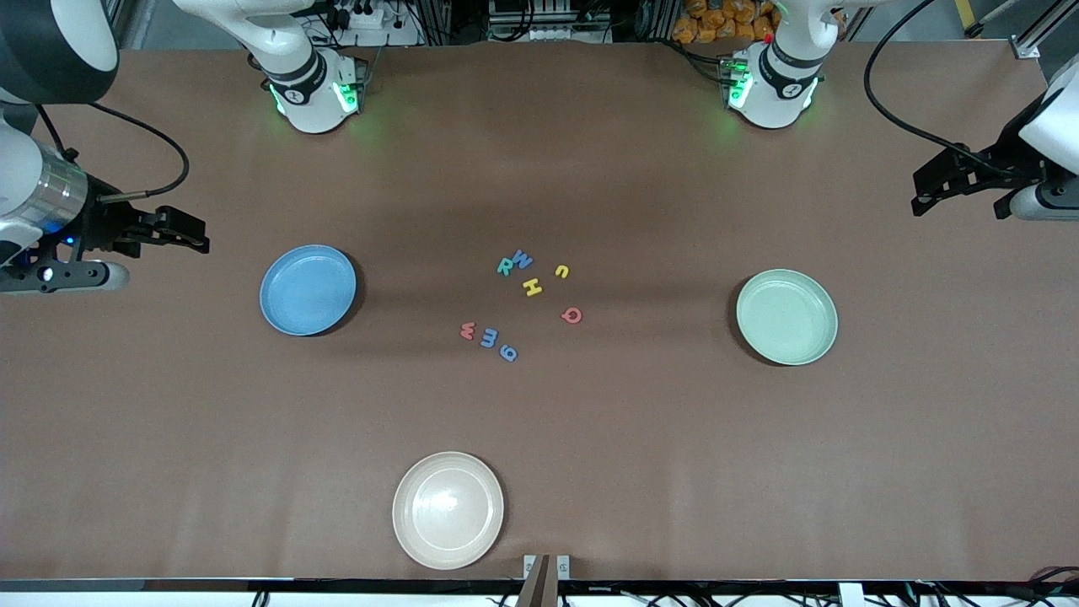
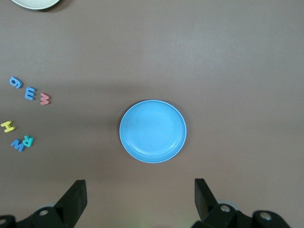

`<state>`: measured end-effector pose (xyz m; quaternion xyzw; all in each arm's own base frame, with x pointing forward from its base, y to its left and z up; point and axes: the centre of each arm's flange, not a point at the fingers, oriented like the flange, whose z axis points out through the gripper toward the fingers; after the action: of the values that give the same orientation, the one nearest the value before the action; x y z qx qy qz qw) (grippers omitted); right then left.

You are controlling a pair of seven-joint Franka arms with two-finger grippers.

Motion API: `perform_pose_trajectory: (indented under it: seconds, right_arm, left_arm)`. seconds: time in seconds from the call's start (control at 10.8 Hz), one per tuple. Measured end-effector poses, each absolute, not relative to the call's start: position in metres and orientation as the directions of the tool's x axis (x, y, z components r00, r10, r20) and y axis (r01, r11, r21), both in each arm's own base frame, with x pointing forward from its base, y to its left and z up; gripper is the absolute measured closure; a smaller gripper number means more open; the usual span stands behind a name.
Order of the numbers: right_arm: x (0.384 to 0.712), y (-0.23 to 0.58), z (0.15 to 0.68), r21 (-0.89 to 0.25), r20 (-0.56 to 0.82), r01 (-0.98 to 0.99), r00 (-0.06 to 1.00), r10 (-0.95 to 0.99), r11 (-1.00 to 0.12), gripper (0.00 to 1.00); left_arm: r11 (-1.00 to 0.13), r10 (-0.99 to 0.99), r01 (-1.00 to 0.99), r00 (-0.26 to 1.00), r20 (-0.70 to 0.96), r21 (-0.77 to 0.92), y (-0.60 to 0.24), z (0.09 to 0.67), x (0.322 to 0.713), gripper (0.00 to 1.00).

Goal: Sort upper and lower case letters into plates
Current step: 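Move both grippers from rest toward the foam letters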

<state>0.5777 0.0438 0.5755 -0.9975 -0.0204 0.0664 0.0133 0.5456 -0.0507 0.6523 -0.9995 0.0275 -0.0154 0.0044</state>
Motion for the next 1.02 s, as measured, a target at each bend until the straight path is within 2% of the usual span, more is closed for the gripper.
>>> perform_pose_trajectory:
  seconds: [0.56, 1.02]
  right_arm:
    - [0.576, 0.044, 0.568, -0.028, -0.155, 0.04, 0.987, 0.043, -0.999, 0.0]
    - [0.583, 0.111, 0.523, -0.023, -0.176, 0.107, 0.978, 0.11, -0.994, 0.0]
  left_arm:
    - [-0.998, -0.06, -0.06, 0.998, 0.031, -0.01, -0.054, 0.653, 0.545, 0.0]
    - [-0.996, -0.087, -0.087, 0.996, -0.013, 0.012, -0.094, 0.628, 0.55, 0.0]
